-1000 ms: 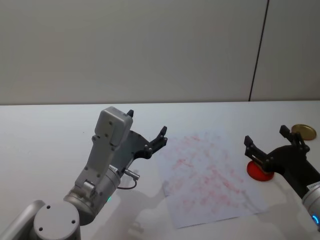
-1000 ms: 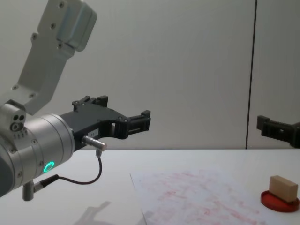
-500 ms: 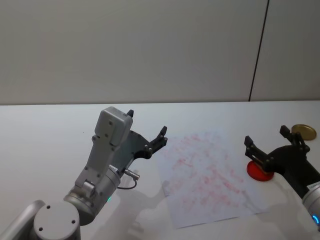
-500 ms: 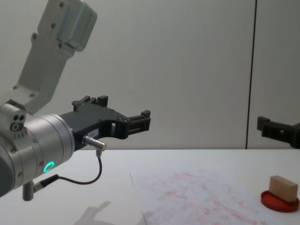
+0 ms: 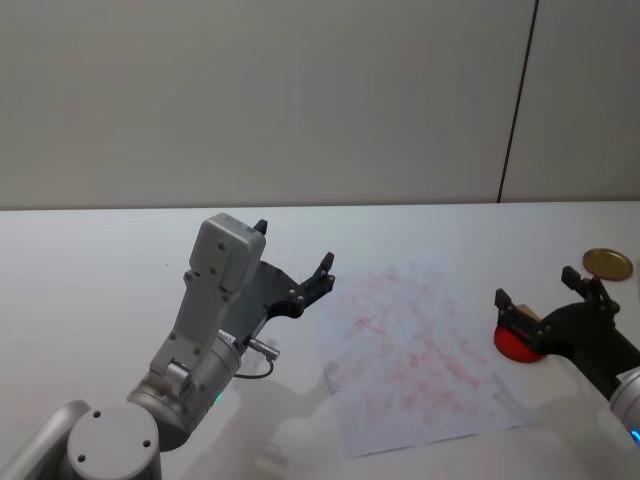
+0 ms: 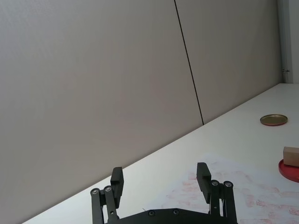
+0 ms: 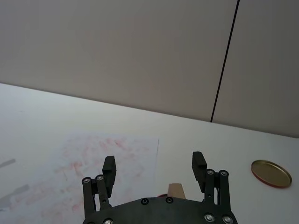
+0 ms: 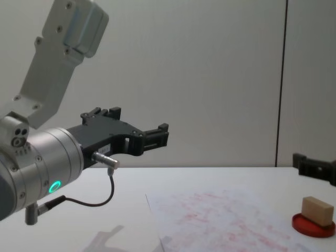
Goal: Use the one hand to pick up the stamp and affix it onto the A4 paper.
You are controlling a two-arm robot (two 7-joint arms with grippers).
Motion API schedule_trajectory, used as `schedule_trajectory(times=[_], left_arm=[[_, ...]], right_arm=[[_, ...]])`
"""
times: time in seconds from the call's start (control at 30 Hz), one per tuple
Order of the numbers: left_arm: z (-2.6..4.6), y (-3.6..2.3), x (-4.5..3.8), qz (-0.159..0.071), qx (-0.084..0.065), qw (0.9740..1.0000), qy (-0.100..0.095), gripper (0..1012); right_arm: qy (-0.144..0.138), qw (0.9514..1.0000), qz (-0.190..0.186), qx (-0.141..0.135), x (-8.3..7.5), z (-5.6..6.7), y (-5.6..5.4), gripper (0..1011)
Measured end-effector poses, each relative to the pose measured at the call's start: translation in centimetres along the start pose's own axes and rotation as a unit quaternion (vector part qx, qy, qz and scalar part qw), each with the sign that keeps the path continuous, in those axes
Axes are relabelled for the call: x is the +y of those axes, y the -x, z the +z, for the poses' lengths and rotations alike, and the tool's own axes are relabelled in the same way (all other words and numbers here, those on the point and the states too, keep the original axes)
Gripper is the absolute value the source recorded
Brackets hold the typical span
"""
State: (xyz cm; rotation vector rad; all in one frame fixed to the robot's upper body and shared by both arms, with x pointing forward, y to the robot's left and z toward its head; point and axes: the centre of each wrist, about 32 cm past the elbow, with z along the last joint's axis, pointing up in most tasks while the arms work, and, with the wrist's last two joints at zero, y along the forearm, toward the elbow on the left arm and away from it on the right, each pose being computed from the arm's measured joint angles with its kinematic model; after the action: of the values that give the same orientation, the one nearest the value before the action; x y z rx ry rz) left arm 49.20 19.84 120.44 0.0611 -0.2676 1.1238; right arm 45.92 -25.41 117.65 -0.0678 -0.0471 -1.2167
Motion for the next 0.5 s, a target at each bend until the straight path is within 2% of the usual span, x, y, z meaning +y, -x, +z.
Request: schedule_trajectory(times=[0.5], left_arm=[[0.0,0.0,0.0,0.0,0.0,1.0,0.0,993]], right_arm=[[0.046,0.9989,0.003,0.012,0.9,-1.7,-2.5,1001]])
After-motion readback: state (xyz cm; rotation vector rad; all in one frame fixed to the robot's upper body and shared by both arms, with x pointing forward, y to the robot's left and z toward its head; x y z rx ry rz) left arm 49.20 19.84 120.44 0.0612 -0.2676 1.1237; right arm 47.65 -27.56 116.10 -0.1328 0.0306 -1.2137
